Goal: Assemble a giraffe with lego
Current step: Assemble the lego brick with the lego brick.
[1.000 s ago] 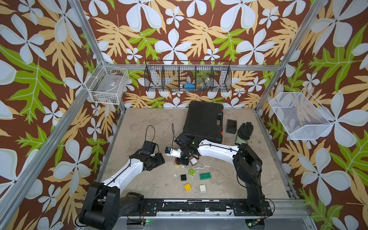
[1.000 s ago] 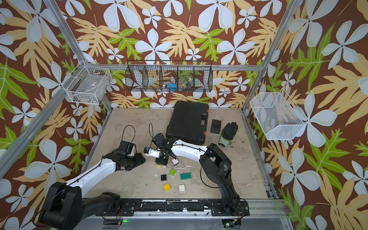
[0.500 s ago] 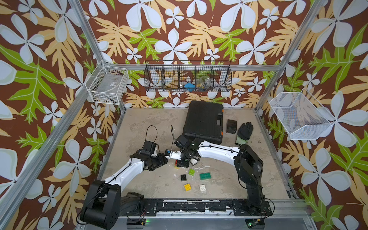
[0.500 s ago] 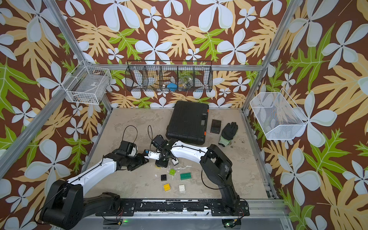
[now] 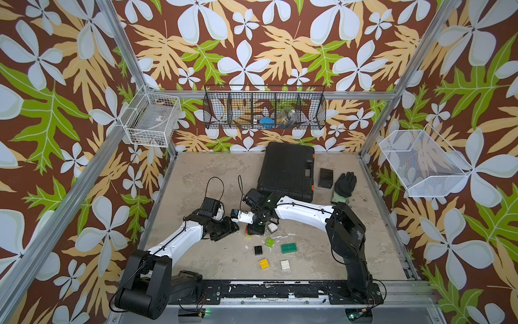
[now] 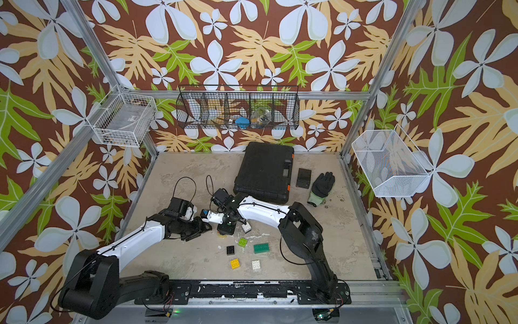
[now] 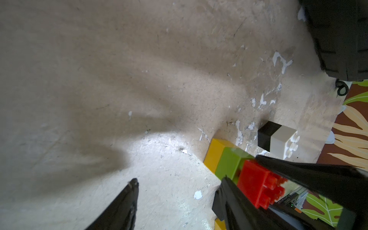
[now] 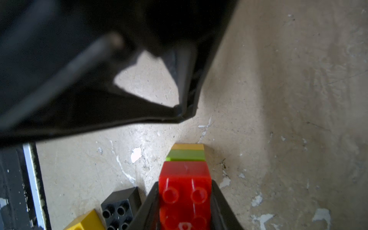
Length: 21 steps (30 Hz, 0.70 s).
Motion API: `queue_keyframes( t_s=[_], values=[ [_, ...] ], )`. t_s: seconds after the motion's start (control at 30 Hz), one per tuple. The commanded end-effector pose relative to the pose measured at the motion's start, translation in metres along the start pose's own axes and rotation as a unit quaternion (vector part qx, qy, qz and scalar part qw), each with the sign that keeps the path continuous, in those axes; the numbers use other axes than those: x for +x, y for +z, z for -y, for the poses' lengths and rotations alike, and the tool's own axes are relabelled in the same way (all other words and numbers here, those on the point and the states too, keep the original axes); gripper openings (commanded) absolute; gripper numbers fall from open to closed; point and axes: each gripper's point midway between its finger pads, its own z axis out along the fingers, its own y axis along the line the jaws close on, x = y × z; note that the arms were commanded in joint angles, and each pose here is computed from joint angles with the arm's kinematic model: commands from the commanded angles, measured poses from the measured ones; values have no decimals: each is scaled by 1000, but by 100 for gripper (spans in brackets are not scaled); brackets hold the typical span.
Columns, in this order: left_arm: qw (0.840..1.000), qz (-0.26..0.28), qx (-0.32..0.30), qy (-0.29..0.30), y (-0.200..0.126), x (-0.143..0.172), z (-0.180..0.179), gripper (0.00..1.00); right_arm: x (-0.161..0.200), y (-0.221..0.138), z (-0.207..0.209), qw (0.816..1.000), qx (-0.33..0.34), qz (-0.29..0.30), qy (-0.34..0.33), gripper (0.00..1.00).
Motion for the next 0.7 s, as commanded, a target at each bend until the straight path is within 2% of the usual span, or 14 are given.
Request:
queue_keyframes(
  t_s=[0.0,0.27,0.47,0.67],
  values=[
    [1000,5,-5,1,2,-3,-2,67,21,7,-9,998,-19,-45,27,27],
    [1000,8,-4,-6,7,-3,-5,67,39,10,-14,997,-18,-66,32,27],
    [999,-1,38,6,5,0,12,67,48,13,-22,997,-17,-74,23,28],
    [999,-12,31,10,8,3,8,67,49,16,-23,997,-11,-79,16,29]
  ],
)
